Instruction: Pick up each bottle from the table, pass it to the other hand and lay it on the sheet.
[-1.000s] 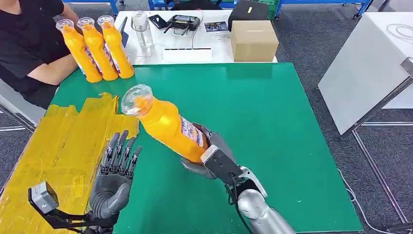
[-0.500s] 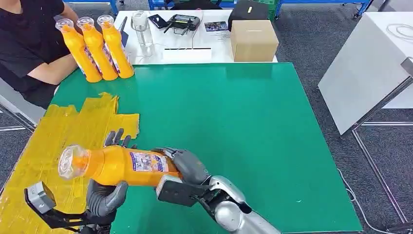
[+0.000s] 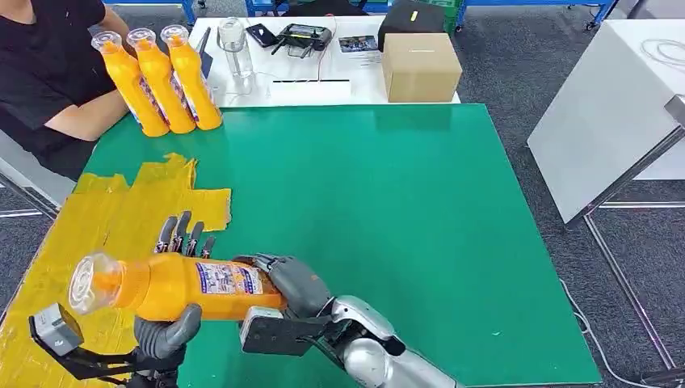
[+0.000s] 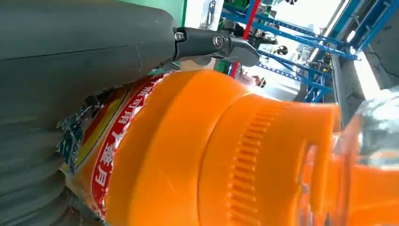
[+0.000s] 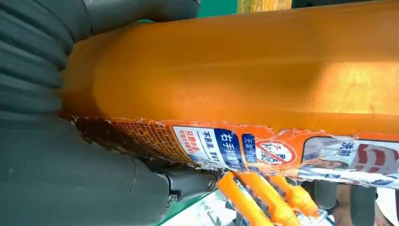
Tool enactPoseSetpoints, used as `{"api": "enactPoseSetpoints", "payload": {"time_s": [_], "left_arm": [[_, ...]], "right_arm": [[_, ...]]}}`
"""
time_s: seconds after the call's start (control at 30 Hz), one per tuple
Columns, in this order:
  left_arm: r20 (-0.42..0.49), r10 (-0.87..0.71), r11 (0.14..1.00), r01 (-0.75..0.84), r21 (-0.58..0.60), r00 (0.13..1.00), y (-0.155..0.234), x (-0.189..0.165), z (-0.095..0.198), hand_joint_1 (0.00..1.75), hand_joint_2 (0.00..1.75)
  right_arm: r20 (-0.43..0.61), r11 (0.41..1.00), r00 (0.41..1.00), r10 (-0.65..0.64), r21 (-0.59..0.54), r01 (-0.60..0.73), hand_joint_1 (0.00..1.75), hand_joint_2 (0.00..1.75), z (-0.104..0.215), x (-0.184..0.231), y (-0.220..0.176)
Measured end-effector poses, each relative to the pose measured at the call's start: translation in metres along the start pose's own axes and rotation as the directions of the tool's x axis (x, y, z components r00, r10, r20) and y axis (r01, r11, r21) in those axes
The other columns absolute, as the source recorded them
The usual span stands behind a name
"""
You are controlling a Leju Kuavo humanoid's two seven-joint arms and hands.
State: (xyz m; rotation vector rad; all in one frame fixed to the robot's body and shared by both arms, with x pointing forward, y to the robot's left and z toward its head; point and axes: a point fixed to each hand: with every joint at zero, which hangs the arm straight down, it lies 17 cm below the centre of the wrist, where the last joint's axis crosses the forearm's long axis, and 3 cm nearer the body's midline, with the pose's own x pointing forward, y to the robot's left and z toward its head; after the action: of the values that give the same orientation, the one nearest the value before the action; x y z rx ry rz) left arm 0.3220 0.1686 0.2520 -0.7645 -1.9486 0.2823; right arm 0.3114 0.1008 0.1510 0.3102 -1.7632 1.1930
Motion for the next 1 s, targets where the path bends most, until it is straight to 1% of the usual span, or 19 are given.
{"api": "enactPoseSetpoints", "payload": {"time_s": [0.33,0.63,0.67,0.7,0.77,0.8,0.9,0.97,1.0], "left_arm": [[-0.003,-0.013,1.000,0.013,0.006,1.000,0.004,-0.001,0.001,1.75,1.75],[0.012,-0.015,1.000,0.015,-0.007,1.000,0.002,0.000,0.000,1.75,1.75],[0.013,-0.015,1.000,0.015,-0.008,1.000,0.001,0.000,0.000,1.75,1.75],[0.015,-0.018,1.000,0.018,-0.010,1.000,0.001,0.000,0.000,1.75,1.75],[0.023,-0.057,0.998,0.058,-0.013,0.998,0.001,0.000,-0.001,1.75,1.75],[0.026,-0.091,0.996,0.091,-0.010,0.996,0.001,0.000,-0.001,1.75,1.75],[0.045,-0.269,0.963,0.269,0.000,0.962,0.007,0.000,-0.004,1.75,1.75],[0.048,-0.342,0.940,0.342,0.010,0.939,0.012,0.001,-0.005,1.75,1.75],[0.051,-0.418,0.908,0.418,0.021,0.907,0.019,0.002,-0.007,1.75,1.75]], "right_arm": [[-0.002,1.000,1.000,-0.001,0.003,0.001,1.75,1.75,0.001,-0.001,0.001],[-0.008,1.000,1.000,-0.003,-0.002,0.003,1.75,1.75,0.004,-0.005,0.000],[-0.009,1.000,1.000,-0.004,-0.006,0.004,0.49,1.75,0.004,-0.006,0.000],[-0.009,1.000,1.000,-0.004,-0.012,0.004,0.00,1.75,0.005,-0.006,0.000],[0.004,0.999,1.000,0.007,-0.048,-0.006,0.00,1.75,0.008,-0.005,-0.005],[0.007,0.997,1.000,0.011,-0.072,-0.010,0.00,0.00,0.010,-0.004,-0.009],[0.023,0.984,1.000,-0.015,-0.179,0.019,0.00,0.00,0.026,-0.001,-0.028],[0.029,0.976,0.999,-0.027,-0.214,0.033,0.00,0.00,0.033,-0.001,-0.036],[0.037,0.968,0.999,-0.033,-0.249,0.042,0.00,0.00,0.040,0.000,-0.046]]}}
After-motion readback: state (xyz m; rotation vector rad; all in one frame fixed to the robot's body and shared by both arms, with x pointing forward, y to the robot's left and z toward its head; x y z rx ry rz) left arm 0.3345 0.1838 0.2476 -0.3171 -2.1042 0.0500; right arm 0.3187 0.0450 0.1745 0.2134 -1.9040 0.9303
